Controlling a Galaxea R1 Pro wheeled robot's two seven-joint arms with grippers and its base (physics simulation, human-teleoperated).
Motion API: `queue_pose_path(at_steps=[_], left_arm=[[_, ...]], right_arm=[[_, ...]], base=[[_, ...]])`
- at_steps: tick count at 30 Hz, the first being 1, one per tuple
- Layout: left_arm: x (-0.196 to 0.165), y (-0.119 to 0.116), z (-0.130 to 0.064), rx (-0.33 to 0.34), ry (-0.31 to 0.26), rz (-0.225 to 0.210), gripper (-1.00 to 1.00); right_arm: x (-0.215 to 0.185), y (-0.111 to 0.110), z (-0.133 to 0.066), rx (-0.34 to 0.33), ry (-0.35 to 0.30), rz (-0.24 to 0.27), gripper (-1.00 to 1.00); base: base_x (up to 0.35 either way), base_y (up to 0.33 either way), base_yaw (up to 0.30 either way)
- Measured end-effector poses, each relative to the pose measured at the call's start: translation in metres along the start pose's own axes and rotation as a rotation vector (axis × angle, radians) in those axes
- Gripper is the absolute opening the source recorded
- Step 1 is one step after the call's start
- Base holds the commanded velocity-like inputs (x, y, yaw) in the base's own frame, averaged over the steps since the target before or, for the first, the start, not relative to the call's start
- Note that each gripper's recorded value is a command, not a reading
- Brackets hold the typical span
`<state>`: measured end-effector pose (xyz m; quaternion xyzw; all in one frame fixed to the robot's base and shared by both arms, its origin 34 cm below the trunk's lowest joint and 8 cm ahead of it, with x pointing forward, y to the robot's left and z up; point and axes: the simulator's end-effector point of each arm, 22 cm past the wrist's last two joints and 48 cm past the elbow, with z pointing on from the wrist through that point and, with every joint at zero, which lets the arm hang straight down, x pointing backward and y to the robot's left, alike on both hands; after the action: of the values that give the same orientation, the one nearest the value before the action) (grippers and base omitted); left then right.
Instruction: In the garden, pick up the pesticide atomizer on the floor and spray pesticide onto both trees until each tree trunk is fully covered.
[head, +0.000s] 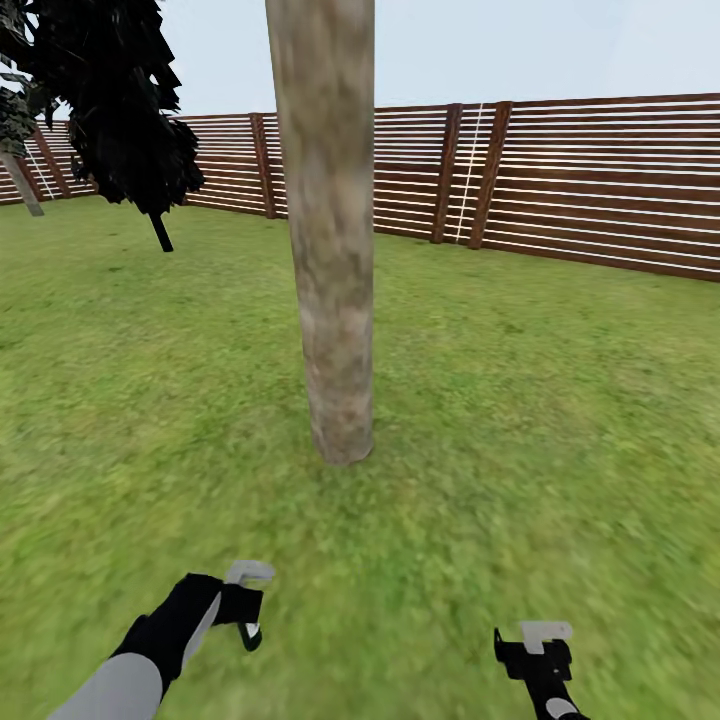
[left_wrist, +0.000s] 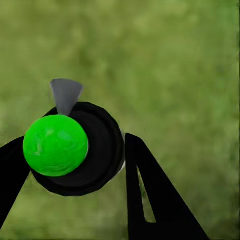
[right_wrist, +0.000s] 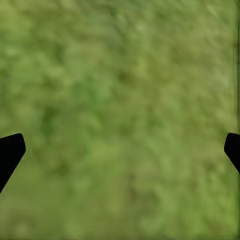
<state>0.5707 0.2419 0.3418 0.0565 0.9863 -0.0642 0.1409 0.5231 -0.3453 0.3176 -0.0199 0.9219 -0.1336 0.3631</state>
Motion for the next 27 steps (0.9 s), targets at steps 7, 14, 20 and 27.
queue_pose_path(at_steps=[7, 14, 20, 27], left_arm=[[-0.039, -0.016, -0.014, 0.013, -0.076, 0.012, -1.0], [-0.046, -0.016, -0.018, 0.01, -0.103, 0.019, -1.0], [-0.051, -0.015, -0.021, 0.011, -0.116, 0.019, -1.0], [-0.058, -0.011, -0.025, 0.002, -0.127, 0.016, -1.0]], right_arm=[[0.01, -0.003, -0.005, 0.009, 0.005, 0.005, 1.0], [0.005, 0.0, -0.01, 0.003, -0.057, 0.02, 1.0], [0.004, -0.002, -0.011, 0.006, -0.06, 0.021, 1.0], [0.001, -0.002, -0.011, 0.007, -0.065, 0.022, 1.0]], base=[[0.206, -0.049, 0.0], [0.295, -0.112, 0.0], [0.148, -0.233, -0.141], [-0.116, -0.217, -0.231]])
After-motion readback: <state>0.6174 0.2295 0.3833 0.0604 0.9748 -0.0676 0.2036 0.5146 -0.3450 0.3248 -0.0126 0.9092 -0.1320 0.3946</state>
